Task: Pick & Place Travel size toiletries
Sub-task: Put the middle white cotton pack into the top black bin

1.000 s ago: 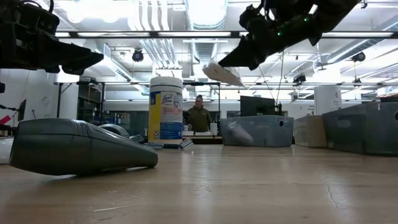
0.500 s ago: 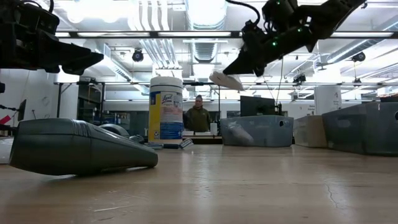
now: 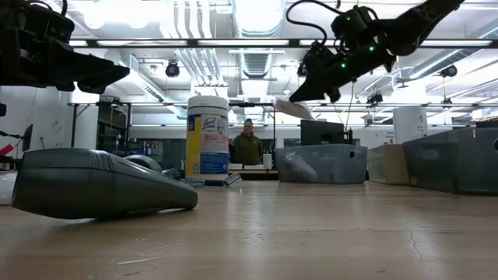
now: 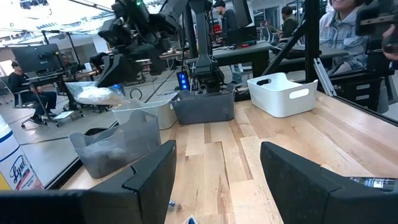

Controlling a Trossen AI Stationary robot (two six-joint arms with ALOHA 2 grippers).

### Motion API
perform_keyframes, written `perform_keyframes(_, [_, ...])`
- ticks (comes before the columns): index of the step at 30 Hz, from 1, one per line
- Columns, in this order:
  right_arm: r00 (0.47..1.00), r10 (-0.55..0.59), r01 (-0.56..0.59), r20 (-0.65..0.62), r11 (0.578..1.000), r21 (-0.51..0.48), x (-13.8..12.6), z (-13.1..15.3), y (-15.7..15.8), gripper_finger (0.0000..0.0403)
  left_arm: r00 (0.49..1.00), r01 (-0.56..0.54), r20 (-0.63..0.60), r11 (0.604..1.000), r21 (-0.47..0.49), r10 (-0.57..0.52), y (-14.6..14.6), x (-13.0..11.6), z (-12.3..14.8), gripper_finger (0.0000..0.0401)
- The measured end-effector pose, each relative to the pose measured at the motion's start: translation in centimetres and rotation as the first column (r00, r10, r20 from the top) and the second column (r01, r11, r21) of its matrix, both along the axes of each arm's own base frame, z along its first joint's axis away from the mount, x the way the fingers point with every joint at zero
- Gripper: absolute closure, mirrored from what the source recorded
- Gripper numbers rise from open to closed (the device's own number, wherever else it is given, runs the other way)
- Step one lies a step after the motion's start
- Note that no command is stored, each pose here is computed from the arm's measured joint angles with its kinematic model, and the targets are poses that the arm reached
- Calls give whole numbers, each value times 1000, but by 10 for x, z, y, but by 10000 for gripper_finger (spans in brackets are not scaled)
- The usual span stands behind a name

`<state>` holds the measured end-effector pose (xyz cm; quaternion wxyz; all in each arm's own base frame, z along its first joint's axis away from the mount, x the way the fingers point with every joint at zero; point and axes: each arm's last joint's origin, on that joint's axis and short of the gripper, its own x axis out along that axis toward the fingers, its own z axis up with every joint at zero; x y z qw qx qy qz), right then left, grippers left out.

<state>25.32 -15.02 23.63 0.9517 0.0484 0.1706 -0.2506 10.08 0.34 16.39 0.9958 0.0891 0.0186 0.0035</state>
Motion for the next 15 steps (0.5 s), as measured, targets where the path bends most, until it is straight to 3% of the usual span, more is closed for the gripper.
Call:
perform_keyframes(7, [987, -158, 158, -11, 987, -4, -10, -3, -14, 394, 1000, 0, 0, 1000, 0, 0, 0, 0, 0, 162])
perform_keyframes(15, [979, -204, 205, -23, 979, 10, -17, -10, -20, 394, 1000, 0, 0, 1000, 0, 0, 0, 0, 0, 162])
